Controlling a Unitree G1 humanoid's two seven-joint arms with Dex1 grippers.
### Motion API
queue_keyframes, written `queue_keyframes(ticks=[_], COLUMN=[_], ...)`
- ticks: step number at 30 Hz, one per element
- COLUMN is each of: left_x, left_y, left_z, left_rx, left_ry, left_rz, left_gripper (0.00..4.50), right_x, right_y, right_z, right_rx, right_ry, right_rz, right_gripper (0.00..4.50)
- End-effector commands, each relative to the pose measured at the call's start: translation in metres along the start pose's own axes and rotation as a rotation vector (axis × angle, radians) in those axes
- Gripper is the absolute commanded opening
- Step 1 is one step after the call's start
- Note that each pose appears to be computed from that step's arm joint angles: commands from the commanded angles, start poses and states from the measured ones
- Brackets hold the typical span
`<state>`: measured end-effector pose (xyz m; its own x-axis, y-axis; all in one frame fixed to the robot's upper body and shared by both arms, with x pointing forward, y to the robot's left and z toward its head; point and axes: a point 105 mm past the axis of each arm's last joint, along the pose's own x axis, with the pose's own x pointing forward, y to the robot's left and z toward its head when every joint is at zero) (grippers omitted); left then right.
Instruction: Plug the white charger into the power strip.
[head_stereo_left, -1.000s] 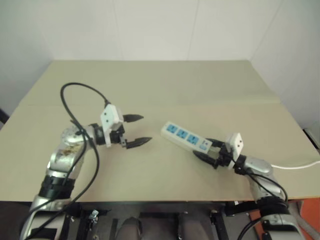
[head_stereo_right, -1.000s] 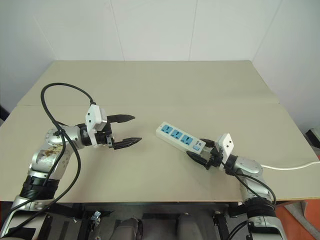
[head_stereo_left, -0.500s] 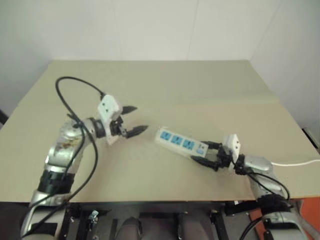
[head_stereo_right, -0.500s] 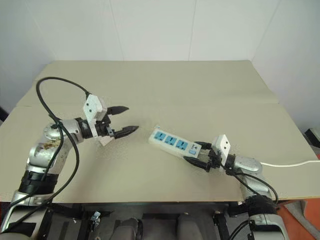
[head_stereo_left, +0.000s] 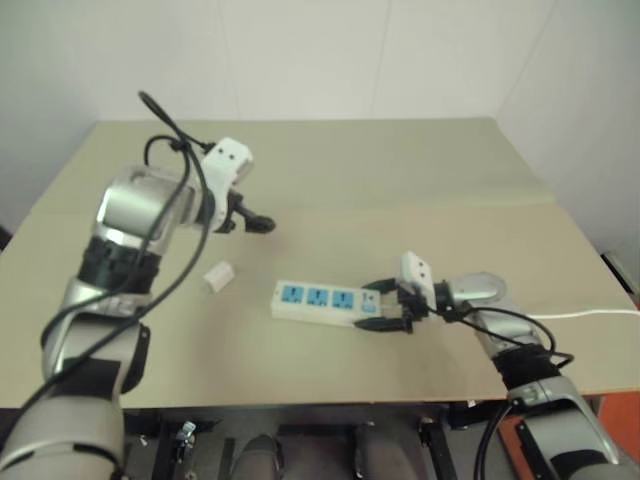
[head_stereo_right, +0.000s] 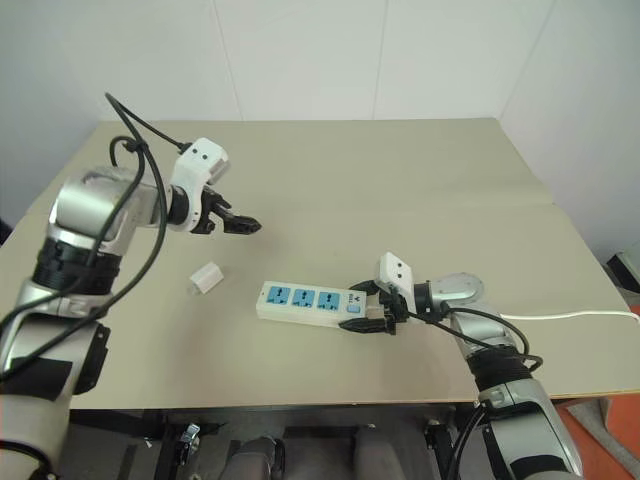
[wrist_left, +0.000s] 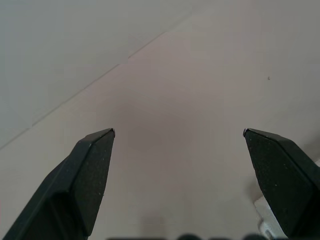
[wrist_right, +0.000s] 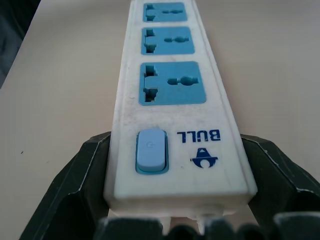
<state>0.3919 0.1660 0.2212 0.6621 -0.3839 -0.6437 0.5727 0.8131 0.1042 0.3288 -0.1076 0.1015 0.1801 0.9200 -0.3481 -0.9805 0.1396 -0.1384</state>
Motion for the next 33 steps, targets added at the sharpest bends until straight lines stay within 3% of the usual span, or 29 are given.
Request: queue_keyframes(ticks=[1, 10, 19, 33], left_x=[-0.008, -0.002, 0.012, 0.028], left_y=[0.005, 0.008, 0.031, 0.026], left_z=[0.0, -0.006, -0.038, -0.057], left_rx=[-0.057, -0.103, -0.007, 0.033], left_ry=[0.077, 0.255, 0.444, 0.536], left_rz=[-0.032, -0.109, -0.063, -0.094], left_gripper=[4.5, 4.5, 4.5, 4.5], right_x=[0.009, 0.012, 0.015, 0.017], right_y=[0.008, 0.013, 0.019, 0.024], right_z=[-0.008, -0.018, -0.025, -0.029], right_rx=[-0.005, 0.013, 0.031, 0.043], right_ry=[0.031, 0.04, 0.036, 0.032], right_rz=[0.021, 0.022, 0.01, -0.019], right_gripper=[3.45, 3.45, 3.45, 3.45])
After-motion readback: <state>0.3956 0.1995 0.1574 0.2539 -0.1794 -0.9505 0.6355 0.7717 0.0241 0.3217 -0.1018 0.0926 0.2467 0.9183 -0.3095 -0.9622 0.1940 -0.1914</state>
